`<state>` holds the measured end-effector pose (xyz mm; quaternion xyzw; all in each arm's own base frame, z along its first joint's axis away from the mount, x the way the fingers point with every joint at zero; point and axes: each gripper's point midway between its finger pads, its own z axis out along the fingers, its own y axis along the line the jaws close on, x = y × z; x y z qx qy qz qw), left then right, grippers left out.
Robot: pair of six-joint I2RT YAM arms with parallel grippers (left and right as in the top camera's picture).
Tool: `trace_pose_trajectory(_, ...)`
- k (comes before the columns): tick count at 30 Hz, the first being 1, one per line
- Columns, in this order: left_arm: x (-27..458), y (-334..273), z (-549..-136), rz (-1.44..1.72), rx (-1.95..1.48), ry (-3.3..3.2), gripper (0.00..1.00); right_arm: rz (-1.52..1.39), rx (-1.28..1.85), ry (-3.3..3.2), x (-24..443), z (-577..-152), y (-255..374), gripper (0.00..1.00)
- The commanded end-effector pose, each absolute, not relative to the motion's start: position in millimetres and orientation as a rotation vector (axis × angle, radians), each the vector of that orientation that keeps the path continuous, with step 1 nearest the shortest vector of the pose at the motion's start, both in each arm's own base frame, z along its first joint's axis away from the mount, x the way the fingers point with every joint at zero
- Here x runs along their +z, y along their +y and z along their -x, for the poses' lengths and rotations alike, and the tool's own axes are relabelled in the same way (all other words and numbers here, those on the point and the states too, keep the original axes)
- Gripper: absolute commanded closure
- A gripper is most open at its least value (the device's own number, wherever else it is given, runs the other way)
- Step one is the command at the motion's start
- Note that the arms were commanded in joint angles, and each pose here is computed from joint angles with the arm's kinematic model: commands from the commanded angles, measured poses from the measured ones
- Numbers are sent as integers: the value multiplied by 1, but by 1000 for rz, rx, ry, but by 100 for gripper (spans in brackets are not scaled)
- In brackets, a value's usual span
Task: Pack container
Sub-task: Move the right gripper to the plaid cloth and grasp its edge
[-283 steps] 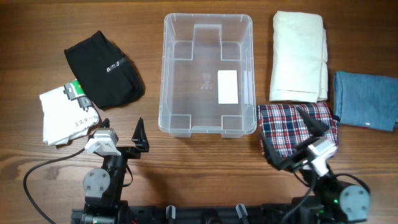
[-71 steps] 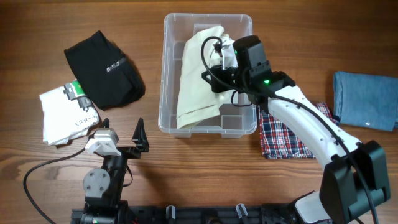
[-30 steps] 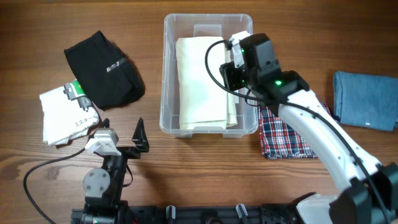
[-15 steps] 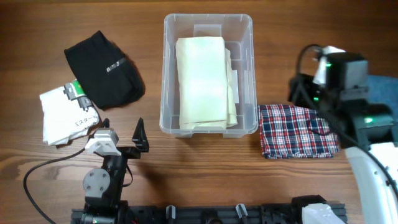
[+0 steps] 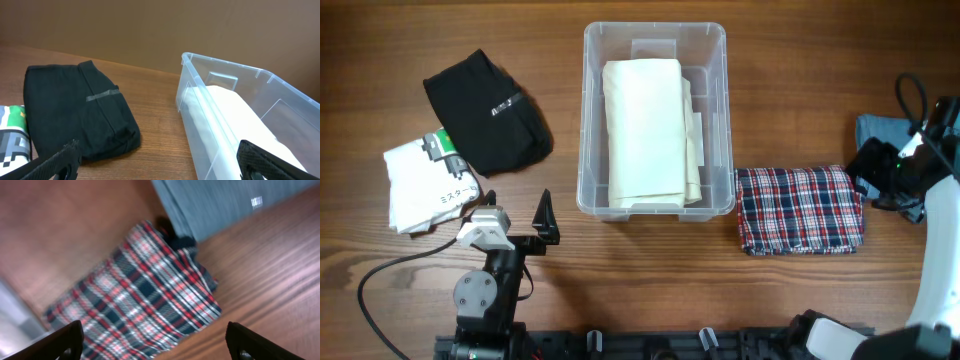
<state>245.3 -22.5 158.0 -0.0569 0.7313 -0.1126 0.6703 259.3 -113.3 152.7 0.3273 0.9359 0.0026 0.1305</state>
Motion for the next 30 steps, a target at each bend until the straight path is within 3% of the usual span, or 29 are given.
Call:
trace_pose_trajectory(1, 156, -23, -245, 113, -244, 1649, 0, -959, 55, 2821, 122, -248, -110, 8)
trace_pose_trajectory(6, 156, -23, -245, 113, -244, 1649, 0, -961, 46, 2844, 85, -242, -109, 0)
trace_pose_trajectory(14, 156, -23, -245, 113, -244, 1649, 0, -927, -34, 2822, 47, -237, -115, 0)
trace_pose_trajectory(26, 156, -23, -245, 113, -244, 1649, 0, -907, -64, 2719, 40, -254, -135, 0)
trace_pose_trajectory(30, 156, -23, -245, 113, -244, 1649, 0, -890, 58, 2740, 28, -258, -130, 0)
